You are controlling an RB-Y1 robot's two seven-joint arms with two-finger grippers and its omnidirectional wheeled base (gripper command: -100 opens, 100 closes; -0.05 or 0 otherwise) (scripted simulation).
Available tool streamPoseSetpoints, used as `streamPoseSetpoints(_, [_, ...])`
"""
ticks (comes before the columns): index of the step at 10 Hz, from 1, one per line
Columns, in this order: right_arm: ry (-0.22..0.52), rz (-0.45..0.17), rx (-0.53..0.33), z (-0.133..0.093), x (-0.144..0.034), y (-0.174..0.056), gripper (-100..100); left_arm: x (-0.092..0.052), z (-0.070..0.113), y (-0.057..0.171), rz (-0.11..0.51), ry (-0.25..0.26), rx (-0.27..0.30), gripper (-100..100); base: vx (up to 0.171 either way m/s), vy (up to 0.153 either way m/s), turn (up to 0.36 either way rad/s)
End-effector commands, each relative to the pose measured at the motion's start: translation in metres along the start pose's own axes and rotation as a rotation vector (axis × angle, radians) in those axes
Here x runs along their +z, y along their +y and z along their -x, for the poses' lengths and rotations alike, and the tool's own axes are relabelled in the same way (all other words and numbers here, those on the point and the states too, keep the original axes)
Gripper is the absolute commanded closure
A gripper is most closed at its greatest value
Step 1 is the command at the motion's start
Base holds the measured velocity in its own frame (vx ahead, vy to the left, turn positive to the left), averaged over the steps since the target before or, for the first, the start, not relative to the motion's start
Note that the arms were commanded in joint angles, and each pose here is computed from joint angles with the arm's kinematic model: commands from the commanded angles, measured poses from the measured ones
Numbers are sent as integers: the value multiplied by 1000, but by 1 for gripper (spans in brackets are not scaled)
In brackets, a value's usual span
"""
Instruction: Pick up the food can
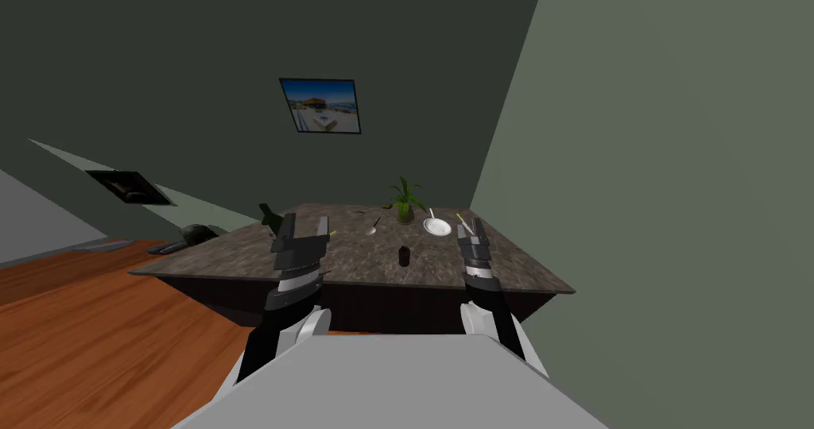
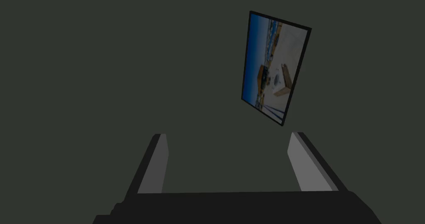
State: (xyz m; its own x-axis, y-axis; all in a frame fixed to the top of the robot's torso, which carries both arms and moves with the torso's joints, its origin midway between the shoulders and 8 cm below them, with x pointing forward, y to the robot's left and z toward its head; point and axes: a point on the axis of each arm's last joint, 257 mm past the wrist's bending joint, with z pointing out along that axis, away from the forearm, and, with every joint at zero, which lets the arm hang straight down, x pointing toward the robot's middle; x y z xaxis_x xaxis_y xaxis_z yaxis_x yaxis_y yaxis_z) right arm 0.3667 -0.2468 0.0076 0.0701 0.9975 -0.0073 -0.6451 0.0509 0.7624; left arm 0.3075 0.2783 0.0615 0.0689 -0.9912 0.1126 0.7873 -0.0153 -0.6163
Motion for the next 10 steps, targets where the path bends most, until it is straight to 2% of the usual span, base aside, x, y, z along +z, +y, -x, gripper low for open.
streamPoseSetpoints(1, [44, -1, -47, -2, -8, 3, -100, 0, 0, 0, 0, 0, 0, 0, -41, -43, 271])
streamPoseSetpoints(4, [105, -5, -121, -4, -22, 6, -100, 0, 0, 0, 0, 0, 0, 0, -63, -96, 219])
streamPoseSetpoints(6, [151, -12, -174, -4, -35, 9, -100, 0, 0, 0, 0, 0, 0, 0, -62, -88, 342])
streamPoseSetpoints(7, [157, -13, -183, -6, -36, 9, -100, 0, 0, 0, 0, 0, 0, 0, -53, -62, 72])
streamPoseSetpoints(9, [212, -26, -239, -6, -52, 11, -100, 0, 0, 0, 0, 0, 0, 0, -48, -55, 284])
streamPoseSetpoints(10, [222, -27, -253, -9, -52, 10, -100, 0, 0, 0, 0, 0, 0, 0, -51, -52, 175])
